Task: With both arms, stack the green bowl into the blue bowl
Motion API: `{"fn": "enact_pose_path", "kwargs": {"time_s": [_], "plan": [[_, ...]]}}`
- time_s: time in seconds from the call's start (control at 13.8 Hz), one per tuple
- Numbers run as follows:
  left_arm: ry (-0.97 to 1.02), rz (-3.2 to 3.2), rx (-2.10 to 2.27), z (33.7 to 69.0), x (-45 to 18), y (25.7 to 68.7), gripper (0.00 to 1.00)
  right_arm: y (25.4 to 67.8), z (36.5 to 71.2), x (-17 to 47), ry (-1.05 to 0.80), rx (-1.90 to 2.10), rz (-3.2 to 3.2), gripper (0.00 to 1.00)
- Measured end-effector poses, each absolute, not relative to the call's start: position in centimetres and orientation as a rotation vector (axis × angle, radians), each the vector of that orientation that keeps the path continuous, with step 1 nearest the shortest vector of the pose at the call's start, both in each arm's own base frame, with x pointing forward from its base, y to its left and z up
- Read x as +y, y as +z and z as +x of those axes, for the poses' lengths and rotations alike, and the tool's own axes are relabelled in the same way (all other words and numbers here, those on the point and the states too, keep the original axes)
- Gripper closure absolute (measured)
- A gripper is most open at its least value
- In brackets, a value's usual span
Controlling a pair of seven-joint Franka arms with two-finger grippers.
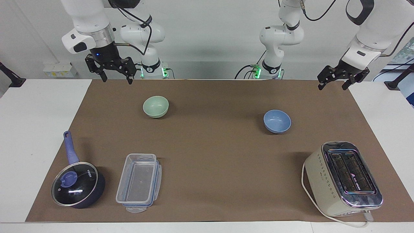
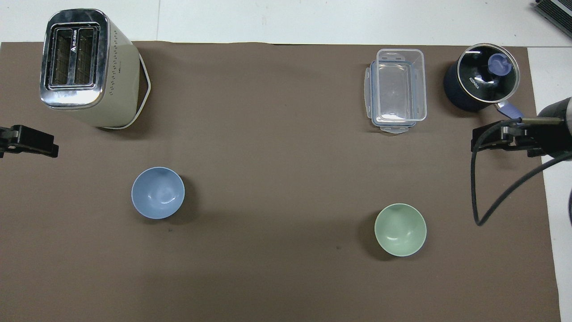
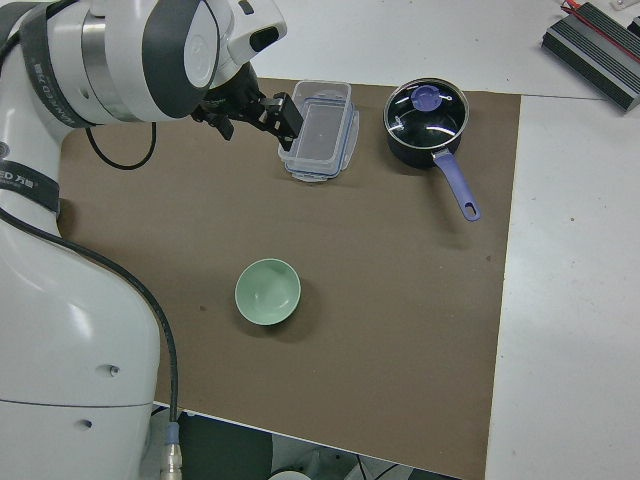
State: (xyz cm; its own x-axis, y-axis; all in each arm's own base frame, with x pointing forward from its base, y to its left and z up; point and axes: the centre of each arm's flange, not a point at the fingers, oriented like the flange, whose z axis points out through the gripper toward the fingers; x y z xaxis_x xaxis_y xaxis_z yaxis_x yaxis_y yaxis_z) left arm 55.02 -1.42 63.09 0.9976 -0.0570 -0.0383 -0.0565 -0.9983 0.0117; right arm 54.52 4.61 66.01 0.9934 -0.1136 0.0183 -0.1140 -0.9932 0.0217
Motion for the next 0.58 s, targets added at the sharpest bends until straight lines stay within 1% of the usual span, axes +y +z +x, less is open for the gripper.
{"fn": "enact_pose_path", "kwargs": {"time_s": [0.58], "plan": [[-0.078,3.129,-0.082,54.98,-1.17,62.55,0.0,65.87,54.68,4.7,0.017,-0.182,3.138,0.0]]}}
